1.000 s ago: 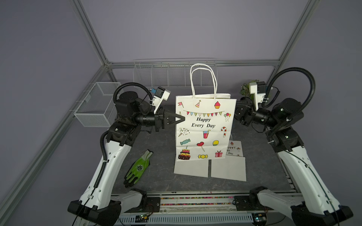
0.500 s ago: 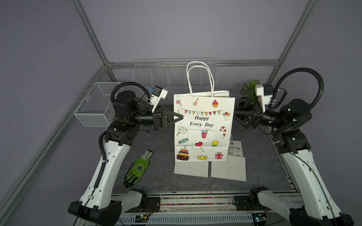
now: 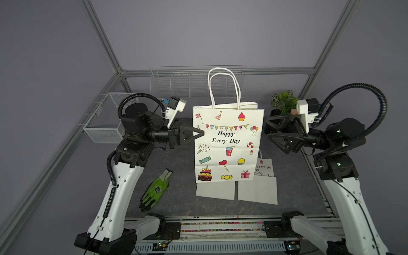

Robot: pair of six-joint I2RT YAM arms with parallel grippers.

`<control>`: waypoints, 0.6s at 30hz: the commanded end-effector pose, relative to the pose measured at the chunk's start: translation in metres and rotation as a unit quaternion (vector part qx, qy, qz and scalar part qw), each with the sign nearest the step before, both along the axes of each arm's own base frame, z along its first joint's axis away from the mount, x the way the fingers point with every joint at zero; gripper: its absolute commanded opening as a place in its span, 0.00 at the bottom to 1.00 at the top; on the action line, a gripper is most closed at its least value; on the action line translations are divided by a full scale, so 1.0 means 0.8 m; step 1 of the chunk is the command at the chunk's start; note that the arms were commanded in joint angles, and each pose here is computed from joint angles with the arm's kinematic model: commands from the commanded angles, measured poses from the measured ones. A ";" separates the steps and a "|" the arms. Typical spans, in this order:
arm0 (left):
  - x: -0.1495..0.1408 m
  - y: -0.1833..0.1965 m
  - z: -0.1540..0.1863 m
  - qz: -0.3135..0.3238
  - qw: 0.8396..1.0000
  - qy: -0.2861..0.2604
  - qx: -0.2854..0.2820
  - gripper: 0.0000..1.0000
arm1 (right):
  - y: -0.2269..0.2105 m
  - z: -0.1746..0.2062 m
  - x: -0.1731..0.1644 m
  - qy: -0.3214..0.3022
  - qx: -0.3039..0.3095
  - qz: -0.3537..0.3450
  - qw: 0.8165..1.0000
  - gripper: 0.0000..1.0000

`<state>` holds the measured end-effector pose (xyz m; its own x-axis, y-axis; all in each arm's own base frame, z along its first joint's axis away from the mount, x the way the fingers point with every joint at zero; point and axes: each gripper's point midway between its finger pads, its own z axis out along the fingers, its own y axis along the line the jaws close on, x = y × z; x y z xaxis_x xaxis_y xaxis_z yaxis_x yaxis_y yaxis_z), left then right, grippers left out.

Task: Put away the paper bag
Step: Press the paper bag.

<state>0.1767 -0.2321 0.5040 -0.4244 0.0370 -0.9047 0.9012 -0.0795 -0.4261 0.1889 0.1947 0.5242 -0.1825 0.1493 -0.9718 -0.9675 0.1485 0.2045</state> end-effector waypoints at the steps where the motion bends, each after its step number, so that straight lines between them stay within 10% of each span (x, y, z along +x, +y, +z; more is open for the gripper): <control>1: -0.023 -0.001 0.017 -0.026 0.999 -0.024 -0.009 0.00 | 0.019 -0.005 -0.001 0.002 -0.002 0.038 0.999 0.89; 18: -0.022 -0.011 0.019 -0.036 0.999 -0.027 -0.010 0.00 | 0.063 -0.018 -0.030 -0.019 -0.030 0.131 0.991 0.94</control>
